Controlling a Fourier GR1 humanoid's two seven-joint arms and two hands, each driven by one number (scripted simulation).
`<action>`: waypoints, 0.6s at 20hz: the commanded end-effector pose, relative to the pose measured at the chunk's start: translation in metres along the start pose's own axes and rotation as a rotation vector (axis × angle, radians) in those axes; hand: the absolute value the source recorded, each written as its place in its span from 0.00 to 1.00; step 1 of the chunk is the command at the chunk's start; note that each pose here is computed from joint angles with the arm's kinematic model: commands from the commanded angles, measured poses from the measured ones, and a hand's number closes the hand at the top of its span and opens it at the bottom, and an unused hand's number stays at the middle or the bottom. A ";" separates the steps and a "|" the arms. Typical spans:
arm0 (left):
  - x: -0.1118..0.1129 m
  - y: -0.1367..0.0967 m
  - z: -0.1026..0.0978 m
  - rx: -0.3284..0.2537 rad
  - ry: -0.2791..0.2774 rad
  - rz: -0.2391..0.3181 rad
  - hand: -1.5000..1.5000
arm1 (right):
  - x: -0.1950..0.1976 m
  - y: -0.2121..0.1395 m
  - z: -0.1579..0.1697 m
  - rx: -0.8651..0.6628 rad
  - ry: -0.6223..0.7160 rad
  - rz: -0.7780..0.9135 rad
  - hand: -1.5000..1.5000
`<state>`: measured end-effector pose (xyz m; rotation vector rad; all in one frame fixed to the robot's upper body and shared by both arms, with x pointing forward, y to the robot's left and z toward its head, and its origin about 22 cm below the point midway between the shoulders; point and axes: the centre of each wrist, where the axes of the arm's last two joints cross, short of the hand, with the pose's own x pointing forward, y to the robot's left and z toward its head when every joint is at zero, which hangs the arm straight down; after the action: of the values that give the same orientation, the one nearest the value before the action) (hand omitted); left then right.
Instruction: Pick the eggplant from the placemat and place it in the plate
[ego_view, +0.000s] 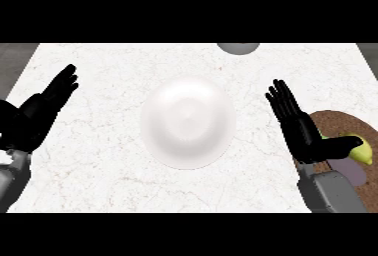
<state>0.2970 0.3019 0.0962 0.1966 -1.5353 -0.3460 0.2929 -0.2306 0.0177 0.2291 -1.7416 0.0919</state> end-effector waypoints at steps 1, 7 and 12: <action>-0.016 -0.017 0.010 0.013 0.021 -0.003 0.50 | -0.015 0.007 -0.009 0.033 0.193 0.019 1.00; -0.027 -0.029 0.009 -0.005 -0.007 0.082 0.50 | -0.006 -0.047 -0.002 0.309 0.603 0.708 1.00; -0.102 -0.051 0.048 0.091 0.041 0.147 0.50 | -0.031 -0.040 0.011 0.080 0.722 0.668 0.00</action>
<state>0.2681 0.2941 0.0226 0.1515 -1.5218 -0.2024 0.3016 -0.2665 -0.0112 -0.2118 -1.0969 0.5843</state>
